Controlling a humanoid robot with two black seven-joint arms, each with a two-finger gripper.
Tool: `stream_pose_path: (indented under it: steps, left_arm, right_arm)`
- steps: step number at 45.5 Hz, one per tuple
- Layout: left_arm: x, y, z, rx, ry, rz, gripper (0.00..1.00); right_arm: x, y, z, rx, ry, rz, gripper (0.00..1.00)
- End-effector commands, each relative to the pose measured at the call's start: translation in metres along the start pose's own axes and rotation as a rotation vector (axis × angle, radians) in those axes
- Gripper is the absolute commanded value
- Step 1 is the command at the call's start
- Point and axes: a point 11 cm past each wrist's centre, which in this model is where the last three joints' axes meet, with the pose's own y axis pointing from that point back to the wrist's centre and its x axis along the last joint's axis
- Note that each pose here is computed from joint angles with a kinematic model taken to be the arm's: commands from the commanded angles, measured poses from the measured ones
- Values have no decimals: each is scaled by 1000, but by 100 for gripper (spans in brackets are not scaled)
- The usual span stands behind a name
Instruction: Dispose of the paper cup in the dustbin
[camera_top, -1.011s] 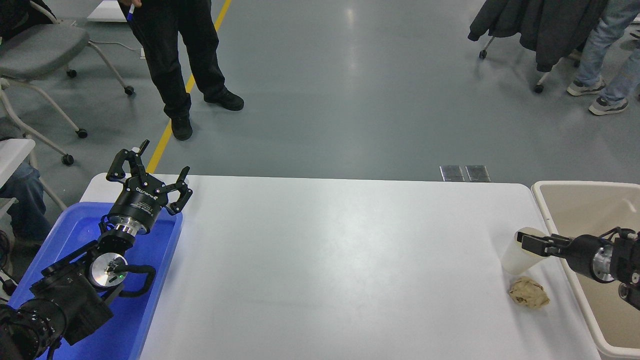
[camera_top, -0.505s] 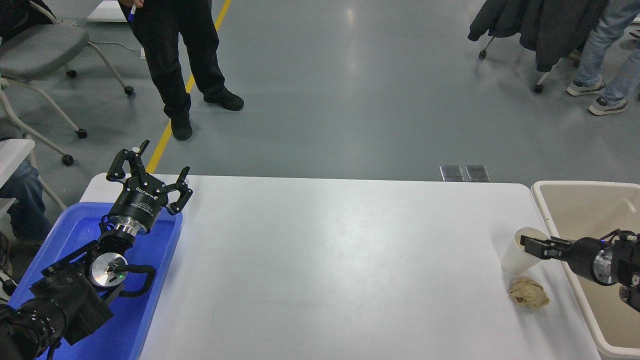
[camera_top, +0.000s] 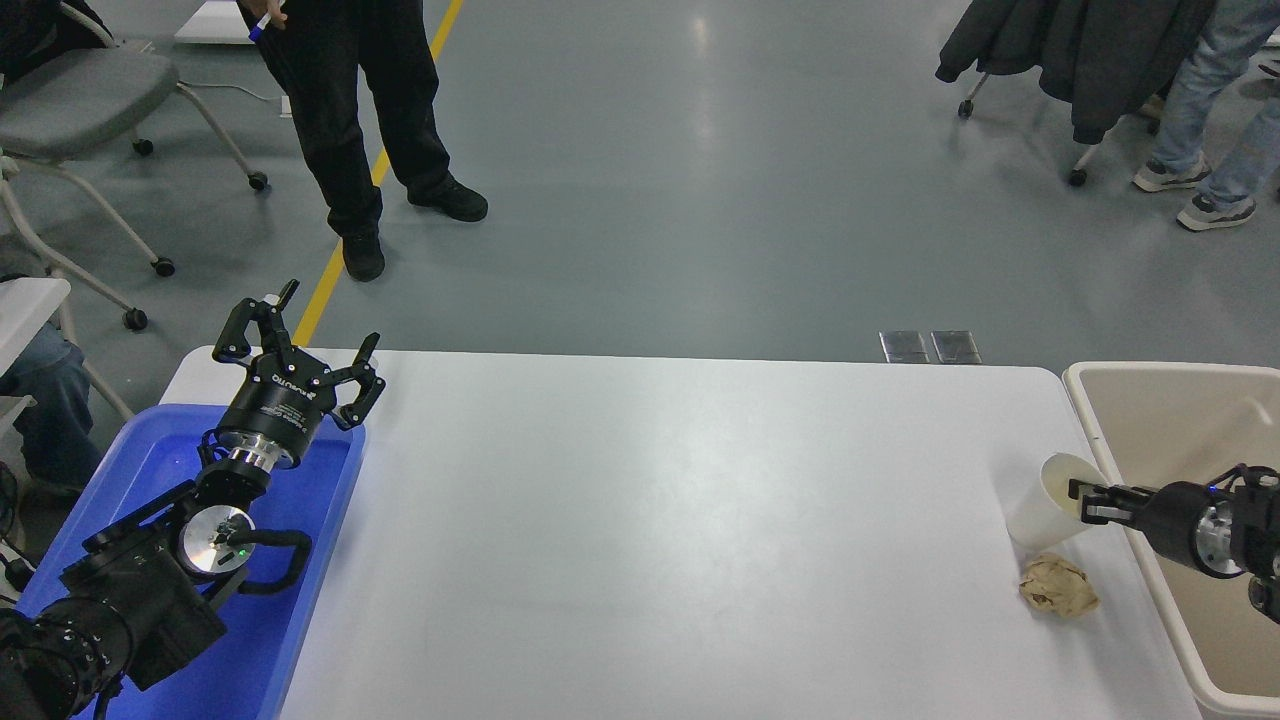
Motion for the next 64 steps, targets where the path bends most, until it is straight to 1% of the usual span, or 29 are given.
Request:
stream_pose_path:
  steps: [1, 16, 29, 39, 56, 64]
  left_arm:
    - [0, 0, 0, 0, 0, 0, 100]
    - [0, 0, 0, 2, -1, -1, 100]
    - [0, 0, 0, 0, 0, 0, 100]
    - [0, -1, 0, 1, 0, -1, 100]
    - [0, 0, 0, 3, -1, 0, 100]
    - [0, 0, 0, 1, -1, 0, 100]
  right_arm:
    - [1, 0, -3, 21, -3, -4, 0]
    - [26, 6, -3, 65, -40, 50, 0]
    - [59, 27, 3, 104, -110, 87, 0]
    - [93, 58, 9, 128, -139, 135, 0]
    - [147, 131, 39, 87, -162, 212, 0]
    - [163, 151, 49, 64, -170, 252, 0]
